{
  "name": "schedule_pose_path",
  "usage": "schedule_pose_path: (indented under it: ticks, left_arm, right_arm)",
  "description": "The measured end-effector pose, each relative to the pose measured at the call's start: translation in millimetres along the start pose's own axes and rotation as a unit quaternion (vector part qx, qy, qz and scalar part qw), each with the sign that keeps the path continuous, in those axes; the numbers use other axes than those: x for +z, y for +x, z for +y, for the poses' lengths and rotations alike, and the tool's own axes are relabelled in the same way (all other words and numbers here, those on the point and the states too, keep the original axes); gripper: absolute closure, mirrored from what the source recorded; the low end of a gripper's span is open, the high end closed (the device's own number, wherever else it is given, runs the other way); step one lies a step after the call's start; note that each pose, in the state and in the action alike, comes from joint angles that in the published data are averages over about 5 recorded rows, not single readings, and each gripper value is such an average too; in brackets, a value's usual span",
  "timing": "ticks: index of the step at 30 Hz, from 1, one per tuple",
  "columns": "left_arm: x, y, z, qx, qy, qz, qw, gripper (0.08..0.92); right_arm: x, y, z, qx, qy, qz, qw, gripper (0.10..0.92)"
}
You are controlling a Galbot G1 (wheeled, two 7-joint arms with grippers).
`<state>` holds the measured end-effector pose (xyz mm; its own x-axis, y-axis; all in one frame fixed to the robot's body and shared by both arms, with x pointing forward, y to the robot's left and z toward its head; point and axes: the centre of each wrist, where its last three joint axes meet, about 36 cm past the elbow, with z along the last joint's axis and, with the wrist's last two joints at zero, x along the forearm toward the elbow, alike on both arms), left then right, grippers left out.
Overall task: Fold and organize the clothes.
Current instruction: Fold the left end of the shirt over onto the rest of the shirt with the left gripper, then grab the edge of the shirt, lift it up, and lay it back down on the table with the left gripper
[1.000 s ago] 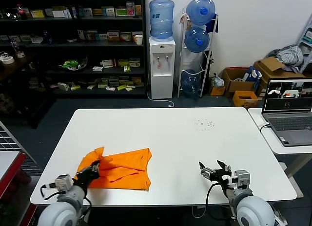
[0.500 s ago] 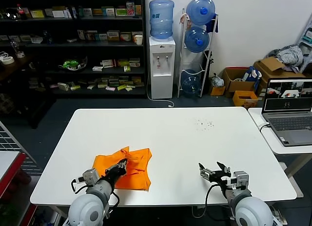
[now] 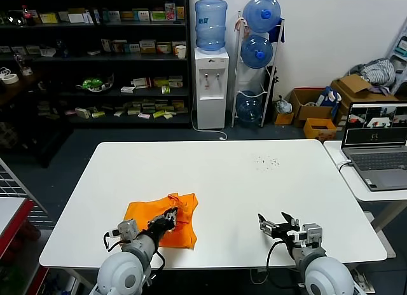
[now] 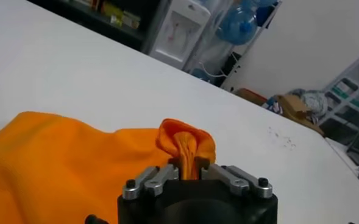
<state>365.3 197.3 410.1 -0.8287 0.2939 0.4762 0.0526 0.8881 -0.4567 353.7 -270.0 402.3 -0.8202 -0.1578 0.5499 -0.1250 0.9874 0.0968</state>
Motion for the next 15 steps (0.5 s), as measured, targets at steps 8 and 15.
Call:
schedule_pose_path:
  ticks: [8, 15]
  left_arm:
    - [-21, 19, 10, 0.007, -0.01, -0.016, 1.0, 0.446]
    - [-48, 37, 58, -0.032, -0.054, -0.03, 0.998, 0.248]
  right_arm:
    - [0, -1, -1, -0.002, 0.0, -0.001, 1.0, 0.2]
    - [0, -3, 3, -0.009, -0.001, -0.001, 1.0, 0.2]
